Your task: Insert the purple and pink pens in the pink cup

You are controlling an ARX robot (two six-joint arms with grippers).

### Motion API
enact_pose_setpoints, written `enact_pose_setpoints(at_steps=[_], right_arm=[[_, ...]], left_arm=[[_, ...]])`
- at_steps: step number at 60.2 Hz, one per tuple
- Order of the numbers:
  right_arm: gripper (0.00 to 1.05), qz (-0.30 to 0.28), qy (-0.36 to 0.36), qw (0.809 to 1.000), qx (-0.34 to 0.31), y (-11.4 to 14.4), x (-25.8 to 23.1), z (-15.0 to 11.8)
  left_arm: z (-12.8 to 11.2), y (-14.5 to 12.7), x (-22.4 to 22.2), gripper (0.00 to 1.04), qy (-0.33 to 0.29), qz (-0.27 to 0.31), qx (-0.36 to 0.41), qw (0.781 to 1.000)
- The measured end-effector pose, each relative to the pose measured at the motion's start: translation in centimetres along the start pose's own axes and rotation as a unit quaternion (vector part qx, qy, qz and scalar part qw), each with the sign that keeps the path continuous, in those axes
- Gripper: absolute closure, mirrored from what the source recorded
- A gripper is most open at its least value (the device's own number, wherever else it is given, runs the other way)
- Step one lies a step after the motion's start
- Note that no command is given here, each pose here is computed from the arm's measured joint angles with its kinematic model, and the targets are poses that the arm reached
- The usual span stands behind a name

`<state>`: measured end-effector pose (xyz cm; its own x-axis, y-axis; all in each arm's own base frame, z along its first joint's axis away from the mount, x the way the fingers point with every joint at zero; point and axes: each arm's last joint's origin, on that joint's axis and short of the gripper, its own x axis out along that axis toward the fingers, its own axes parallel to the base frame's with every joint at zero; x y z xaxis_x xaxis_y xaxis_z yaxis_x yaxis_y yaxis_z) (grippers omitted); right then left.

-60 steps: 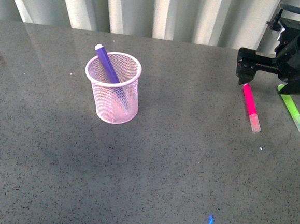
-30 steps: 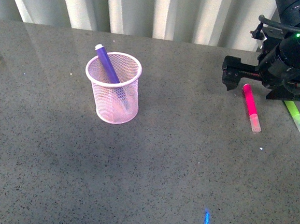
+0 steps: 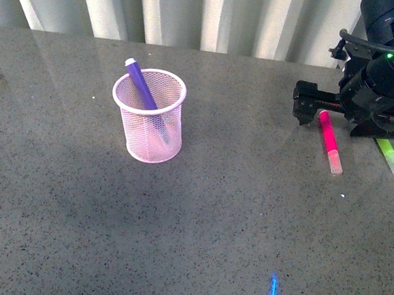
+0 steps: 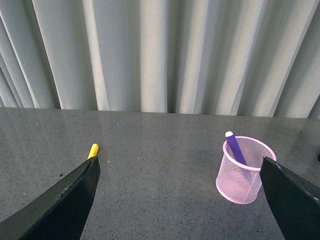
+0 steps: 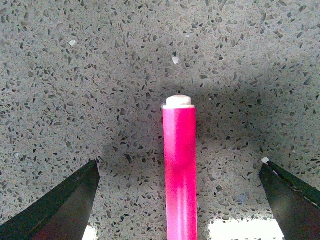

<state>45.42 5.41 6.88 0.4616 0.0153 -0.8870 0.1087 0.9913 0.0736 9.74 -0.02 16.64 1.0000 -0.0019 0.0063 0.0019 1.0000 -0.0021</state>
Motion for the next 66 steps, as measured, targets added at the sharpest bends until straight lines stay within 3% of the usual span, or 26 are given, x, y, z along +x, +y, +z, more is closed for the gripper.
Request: enact_pose_setpoints(at_steps=[8,19,40,59,66], right_arm=[[0.09,-0.004,0.000,1.000,0.000,0.0,0.2,0.2],[0.42,-0.008,0.000,1.000,-0.001,-0.5,0.4,0.3],[0.93,0.025,-0.016,1.000,0.000,-0.6,0.5,0.1],[0.93,0.045,-0.023,0.999,-0.005,-0.2,-0.2,-0.9],[0.93,0.032,-0.063,0.997,-0.016,-0.4,-0.9,-1.5]], left_arm=[[0.0,0.0,0.0,0.07,0.000,0.000,0.000,1.000],[0.0,0.0,0.0,0.07,0.000,0.000,0.000,1.000],[0.0,0.0,0.0,0.07,0.000,0.000,0.000,1.000],[0.0,0.0,0.0,0.07,0.000,0.000,0.000,1.000],[0.0,0.0,0.0,0.07,0.000,0.000,0.000,1.000]])
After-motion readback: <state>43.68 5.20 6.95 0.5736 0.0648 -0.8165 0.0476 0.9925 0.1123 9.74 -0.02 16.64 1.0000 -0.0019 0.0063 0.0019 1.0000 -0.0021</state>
